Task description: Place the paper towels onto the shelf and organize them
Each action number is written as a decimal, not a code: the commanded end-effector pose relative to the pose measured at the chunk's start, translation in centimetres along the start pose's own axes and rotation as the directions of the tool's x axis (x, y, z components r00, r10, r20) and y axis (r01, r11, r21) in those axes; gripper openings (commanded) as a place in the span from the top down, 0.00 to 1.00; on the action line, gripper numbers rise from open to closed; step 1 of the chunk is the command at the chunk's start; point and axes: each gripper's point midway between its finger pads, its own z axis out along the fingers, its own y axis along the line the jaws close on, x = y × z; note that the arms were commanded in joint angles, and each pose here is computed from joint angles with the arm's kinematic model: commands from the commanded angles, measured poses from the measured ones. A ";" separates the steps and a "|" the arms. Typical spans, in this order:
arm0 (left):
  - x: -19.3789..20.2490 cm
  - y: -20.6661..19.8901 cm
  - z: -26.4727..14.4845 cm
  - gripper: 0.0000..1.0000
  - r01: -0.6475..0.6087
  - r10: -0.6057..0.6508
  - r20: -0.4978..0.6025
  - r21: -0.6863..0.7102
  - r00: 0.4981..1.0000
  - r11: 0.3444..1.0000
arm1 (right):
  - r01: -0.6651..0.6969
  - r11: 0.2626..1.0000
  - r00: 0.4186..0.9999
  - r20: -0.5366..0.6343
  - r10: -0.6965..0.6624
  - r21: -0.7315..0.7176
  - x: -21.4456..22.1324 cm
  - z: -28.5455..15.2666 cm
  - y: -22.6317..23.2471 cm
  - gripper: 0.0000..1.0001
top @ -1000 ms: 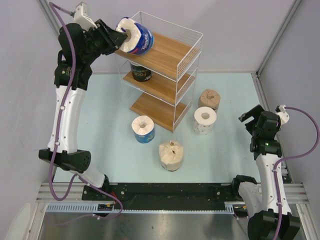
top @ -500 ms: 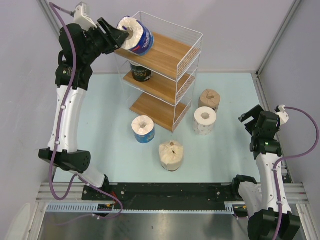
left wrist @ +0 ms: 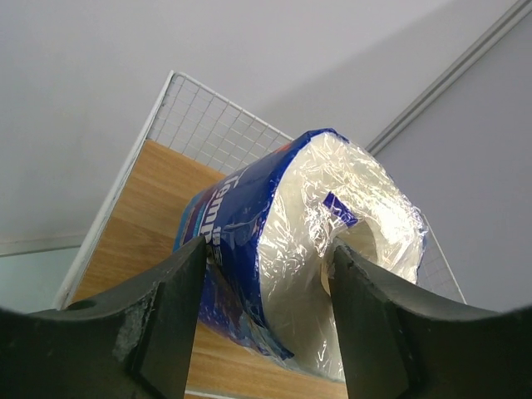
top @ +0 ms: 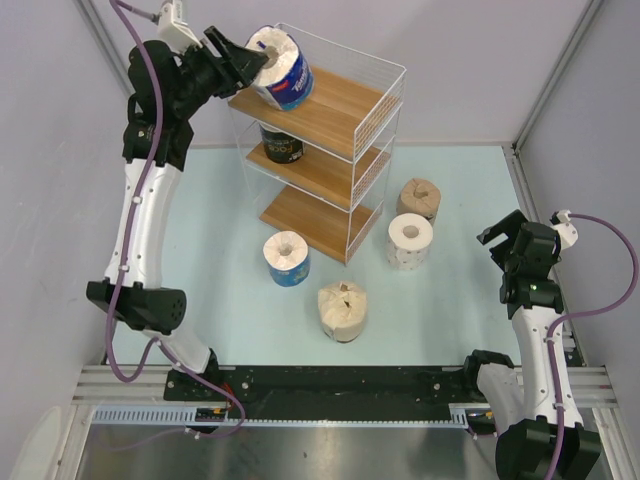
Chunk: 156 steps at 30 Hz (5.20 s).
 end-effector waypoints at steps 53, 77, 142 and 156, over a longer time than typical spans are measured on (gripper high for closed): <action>-4.1 -3.9 -4.2 0.00 -0.079 0.058 0.106 0.205 0.993 0.976 | 0.008 1.000 1.000 -0.005 -0.008 0.022 -0.2 0.1 -0.3 0.00; 18.3 6.9 -14.8 0.00 0.193 -0.205 -0.133 -0.097 0.970 0.976 | -0.003 1.000 1.000 -0.008 0.003 -0.005 -0.3 1.2 0.5 0.00; 40.3 18.5 -16.7 0.38 0.000 -0.327 -0.553 -0.509 0.766 0.860 | 0.009 1.000 0.999 -0.037 -0.008 0.018 0.9 1.9 -0.2 0.00; 37.1 14.5 -15.6 0.68 0.045 -0.261 -0.566 -0.365 0.782 0.930 | 0.009 1.000 0.999 -0.041 -0.008 0.018 1.0 2.0 -0.2 0.00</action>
